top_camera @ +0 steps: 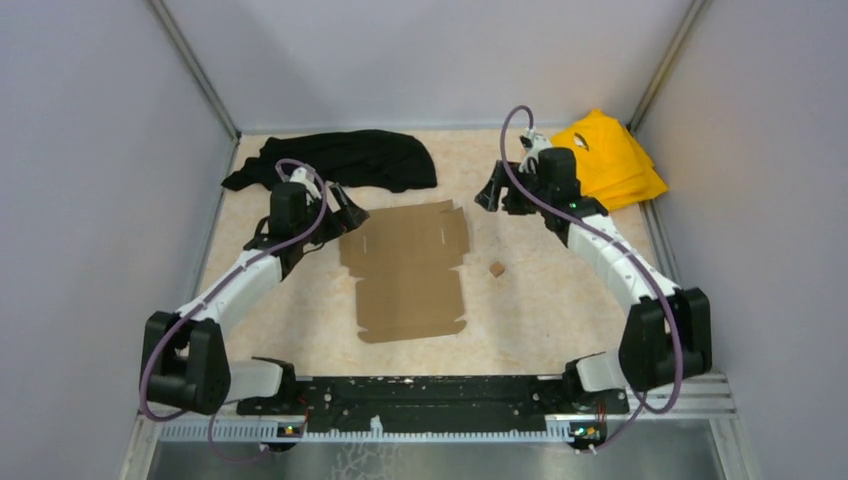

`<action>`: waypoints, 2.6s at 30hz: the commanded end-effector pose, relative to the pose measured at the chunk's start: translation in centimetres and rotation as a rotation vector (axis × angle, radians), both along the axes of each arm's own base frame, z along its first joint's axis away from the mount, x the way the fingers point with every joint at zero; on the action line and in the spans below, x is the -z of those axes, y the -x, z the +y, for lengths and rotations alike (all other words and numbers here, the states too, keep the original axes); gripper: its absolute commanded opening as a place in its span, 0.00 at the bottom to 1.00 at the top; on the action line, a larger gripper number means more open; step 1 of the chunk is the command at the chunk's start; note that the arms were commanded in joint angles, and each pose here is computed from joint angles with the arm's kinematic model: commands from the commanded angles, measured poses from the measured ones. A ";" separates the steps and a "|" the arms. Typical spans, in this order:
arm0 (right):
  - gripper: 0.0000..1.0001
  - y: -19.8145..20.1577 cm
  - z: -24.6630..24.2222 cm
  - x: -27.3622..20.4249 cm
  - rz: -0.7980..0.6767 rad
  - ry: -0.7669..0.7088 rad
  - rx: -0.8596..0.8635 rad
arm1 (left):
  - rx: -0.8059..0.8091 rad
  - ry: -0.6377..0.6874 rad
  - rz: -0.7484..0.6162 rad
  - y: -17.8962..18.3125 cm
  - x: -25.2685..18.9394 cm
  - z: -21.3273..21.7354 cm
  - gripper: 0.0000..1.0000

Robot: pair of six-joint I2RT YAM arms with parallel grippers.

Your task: Fold the paper box

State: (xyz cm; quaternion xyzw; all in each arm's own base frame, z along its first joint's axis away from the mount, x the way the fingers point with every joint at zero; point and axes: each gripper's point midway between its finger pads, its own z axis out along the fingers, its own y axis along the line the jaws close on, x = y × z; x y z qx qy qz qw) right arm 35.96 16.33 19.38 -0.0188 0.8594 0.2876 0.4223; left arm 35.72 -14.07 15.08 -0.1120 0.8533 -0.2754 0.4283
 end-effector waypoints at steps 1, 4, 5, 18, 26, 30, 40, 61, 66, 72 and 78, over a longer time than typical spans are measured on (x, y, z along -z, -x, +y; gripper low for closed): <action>0.70 -3.1 0.6 0.2 0.004 0.111 -0.008 | -0.102 -0.052 -0.031 -2.3 -1.0 1.8 0.97; 0.62 -5.3 1.5 1.0 0.027 0.113 -0.031 | -0.120 -0.089 -0.022 -3.6 -0.9 2.4 0.94; 0.58 -6.1 1.9 1.2 0.033 0.111 -0.044 | -0.128 -0.100 -0.018 -4.0 -0.8 2.6 0.92; 0.24 -13.1 4.4 5.7 0.152 0.293 -0.040 | -0.205 -0.233 0.091 -9.2 1.7 6.3 0.06; 0.22 -15.0 4.8 8.4 0.210 0.440 -0.010 | -0.226 -0.349 0.233 -9.8 6.5 7.5 0.02; 0.22 -15.4 4.6 9.7 0.229 0.487 0.004 | -0.238 -0.423 0.275 -9.5 8.2 8.0 0.05; 0.00 -15.0 6.0 12.9 0.271 0.507 -0.039 | -0.195 -0.422 0.296 -10.6 10.0 6.7 0.05; 0.00 -13.9 8.0 14.0 0.278 0.507 -0.101 | -0.108 -0.366 0.285 -11.4 11.5 4.7 0.00; 0.00 -13.9 8.1 14.1 0.277 0.505 -0.100 | -0.095 -0.356 0.267 -11.7 11.3 4.4 0.00; 0.00 -13.5 9.0 13.9 0.279 0.481 -0.131 | -0.082 -0.343 0.257 -11.8 10.8 3.9 0.00; 0.00 -13.0 9.8 14.0 0.273 0.480 -0.162 | -0.071 -0.339 0.233 -12.0 9.8 3.2 0.00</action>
